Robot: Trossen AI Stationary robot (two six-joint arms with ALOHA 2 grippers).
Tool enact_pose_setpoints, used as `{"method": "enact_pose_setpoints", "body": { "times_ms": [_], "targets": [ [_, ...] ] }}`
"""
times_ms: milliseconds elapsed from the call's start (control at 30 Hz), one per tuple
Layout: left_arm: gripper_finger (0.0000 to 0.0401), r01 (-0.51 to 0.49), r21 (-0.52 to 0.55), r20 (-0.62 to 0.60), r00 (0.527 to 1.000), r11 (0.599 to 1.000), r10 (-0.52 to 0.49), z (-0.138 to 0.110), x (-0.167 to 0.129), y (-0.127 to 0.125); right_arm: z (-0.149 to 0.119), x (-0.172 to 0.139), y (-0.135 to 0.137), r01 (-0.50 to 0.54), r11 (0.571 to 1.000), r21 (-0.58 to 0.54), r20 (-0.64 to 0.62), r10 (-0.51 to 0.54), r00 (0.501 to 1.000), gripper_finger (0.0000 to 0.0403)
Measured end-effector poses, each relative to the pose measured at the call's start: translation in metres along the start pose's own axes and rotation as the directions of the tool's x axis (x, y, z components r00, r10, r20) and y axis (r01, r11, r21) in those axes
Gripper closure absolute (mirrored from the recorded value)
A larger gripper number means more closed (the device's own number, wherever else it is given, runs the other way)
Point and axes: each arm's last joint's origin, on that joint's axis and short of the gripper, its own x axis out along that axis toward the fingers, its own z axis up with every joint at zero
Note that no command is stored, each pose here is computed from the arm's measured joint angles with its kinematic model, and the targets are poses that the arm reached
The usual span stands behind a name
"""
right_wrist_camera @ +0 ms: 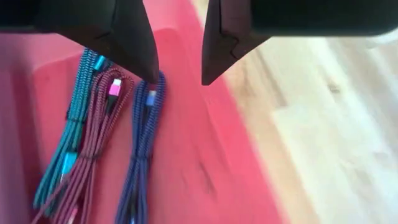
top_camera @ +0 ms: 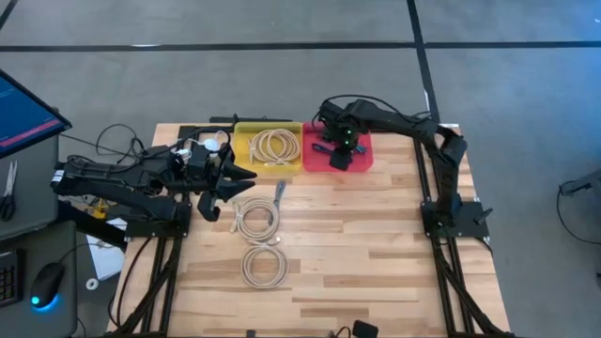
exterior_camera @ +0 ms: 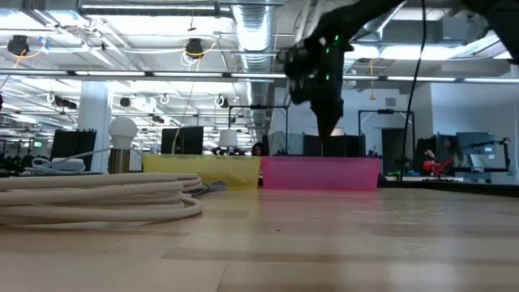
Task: Pick & Place USB Port
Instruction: Put the large white charger cable into the yellow bin
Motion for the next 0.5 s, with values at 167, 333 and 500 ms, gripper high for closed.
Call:
{"method": "enact_pose_setpoints", "body": {
  "times_ms": [167,333,500],
  "targets": [
    [0.0299,-0.006,0.0,0.001,1.0,1.0,0.006,0.0,0.0,0.0,-0.005,-0.043,0.019,0.017,1.0,0.003,0.157,-0.017,0.988,0.0295],
    [0.0299,-0.007,-0.023,0.001,1.0,1.0,0.007,0.0,0.0,0.0,-0.018,-0.091,0.039,0.018,1.0,0.016,0.319,-0.022,0.948,0.0296],
    [0.0299,-0.007,-0.044,0.0,1.0,0.999,0.007,0.0,0.0,0.0,-0.04,-0.132,0.061,-0.008,1.0,0.022,0.432,-0.002,0.902,0.0296]
  ]
}}
